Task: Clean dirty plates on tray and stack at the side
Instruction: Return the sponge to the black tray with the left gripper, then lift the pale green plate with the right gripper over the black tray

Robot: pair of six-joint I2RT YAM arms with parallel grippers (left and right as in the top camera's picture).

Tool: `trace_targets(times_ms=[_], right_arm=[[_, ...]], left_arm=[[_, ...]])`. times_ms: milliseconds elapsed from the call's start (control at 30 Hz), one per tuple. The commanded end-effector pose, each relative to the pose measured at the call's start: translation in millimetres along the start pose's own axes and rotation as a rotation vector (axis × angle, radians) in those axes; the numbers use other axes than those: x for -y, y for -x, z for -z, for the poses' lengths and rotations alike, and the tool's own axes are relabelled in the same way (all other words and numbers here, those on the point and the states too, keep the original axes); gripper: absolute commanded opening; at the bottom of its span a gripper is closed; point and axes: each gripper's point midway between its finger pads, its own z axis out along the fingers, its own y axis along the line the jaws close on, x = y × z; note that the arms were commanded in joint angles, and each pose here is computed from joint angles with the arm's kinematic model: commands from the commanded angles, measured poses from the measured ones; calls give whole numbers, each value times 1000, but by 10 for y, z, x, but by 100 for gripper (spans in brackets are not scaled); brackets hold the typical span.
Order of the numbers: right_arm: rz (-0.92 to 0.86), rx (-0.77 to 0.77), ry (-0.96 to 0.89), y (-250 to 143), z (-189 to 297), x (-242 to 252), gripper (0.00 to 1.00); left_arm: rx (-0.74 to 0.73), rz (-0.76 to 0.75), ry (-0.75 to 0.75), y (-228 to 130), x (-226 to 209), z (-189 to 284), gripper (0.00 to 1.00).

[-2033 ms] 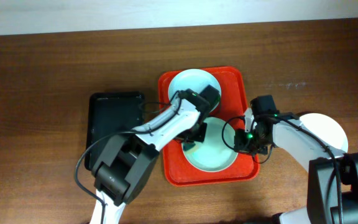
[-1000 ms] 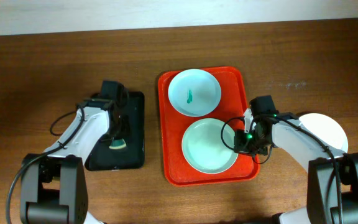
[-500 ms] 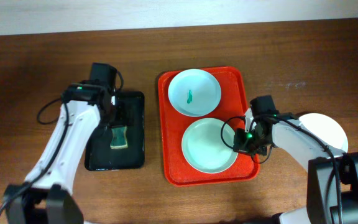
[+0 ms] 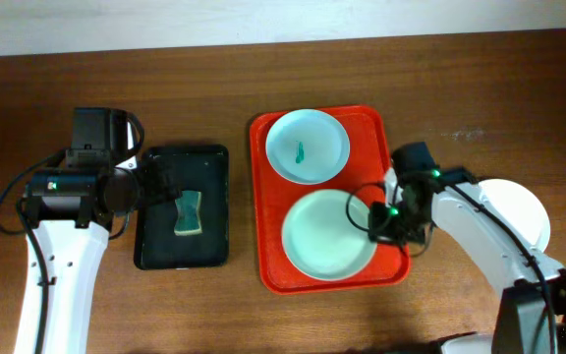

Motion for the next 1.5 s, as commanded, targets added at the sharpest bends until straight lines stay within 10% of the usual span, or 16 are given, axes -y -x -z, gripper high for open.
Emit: trace_targets(times_ms=[0,767,1467], right_arm=[[117,109,22,199,336,-487,4],[339,198,68,348,-176,-2357,4],[678,877,-324,847,607,-2918,4]], left_arm=[[21,-2,-5,42,-4,61,99],[21,-2,-5,43,-4,61,99],[21,-2,-5,42,-3,61,99]])
